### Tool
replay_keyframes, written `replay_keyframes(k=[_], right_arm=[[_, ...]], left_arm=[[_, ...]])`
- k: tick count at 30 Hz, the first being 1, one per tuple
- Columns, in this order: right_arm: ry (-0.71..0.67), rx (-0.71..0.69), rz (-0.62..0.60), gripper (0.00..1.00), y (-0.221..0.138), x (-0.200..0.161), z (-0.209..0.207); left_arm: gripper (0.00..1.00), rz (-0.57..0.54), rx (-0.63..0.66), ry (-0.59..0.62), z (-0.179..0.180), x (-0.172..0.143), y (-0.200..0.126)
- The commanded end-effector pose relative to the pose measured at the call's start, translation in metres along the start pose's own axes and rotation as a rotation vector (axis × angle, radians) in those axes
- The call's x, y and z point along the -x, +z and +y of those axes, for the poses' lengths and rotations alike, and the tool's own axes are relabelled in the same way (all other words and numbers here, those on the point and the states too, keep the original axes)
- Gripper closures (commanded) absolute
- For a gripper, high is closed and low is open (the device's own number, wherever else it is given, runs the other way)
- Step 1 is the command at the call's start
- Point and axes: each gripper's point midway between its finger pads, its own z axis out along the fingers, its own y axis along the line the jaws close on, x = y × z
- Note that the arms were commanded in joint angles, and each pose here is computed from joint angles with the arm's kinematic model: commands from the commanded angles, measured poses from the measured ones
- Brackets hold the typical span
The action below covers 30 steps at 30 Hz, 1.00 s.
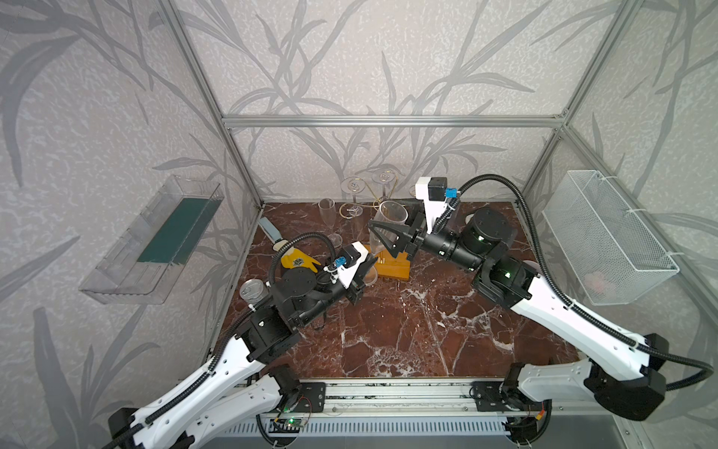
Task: Take the wine glass off the wine glass rack
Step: Pick up the wine glass from the wine glass rack.
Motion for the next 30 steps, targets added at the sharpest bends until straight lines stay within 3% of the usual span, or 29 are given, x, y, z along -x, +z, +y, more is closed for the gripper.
replay_keyframes(k=[1,7,15,16,19,21,27,30], right_arm=[[0.011,0.015,-0.004,0.31,-0.003,0.0,0.002],[0.013,0.007,0.0,0.44,-0.004,-0.005,0.0],[-0.02,0.005,-0.019,0.49,-0.008,-0.006,-0.001],[-0.024,0.003,-0.018,0.49,-0.008,-0.007,-0.001],[-0.052,0.005,-0.033,0.49,-0.011,-0.008,-0.001],[-0.074,-0.009,-0.035,0.49,-0.015,-0.009,-0.003],[-0.133,-0.063,-0.017,0.49,-0.029,-0.014,-0.014],[-0.146,-0.103,-0.001,0.5,-0.042,-0.019,-0.024]], left_arm=[[1.0,-0.055,0.024,0.025,0.004,0.015,-0.002],[1.0,-0.045,0.013,0.021,0.002,0.012,-0.002],[0.97,-0.016,0.009,0.018,0.001,0.005,-0.002],[0.89,-0.015,0.011,0.018,0.001,0.004,-0.002],[0.51,-0.01,0.012,0.014,0.001,0.004,-0.004],[0.35,-0.01,-0.004,0.01,-0.001,0.005,-0.006],[0.01,-0.052,-0.07,-0.025,-0.012,0.015,-0.016],[0.01,-0.07,-0.066,-0.034,-0.011,0.02,-0.02]])
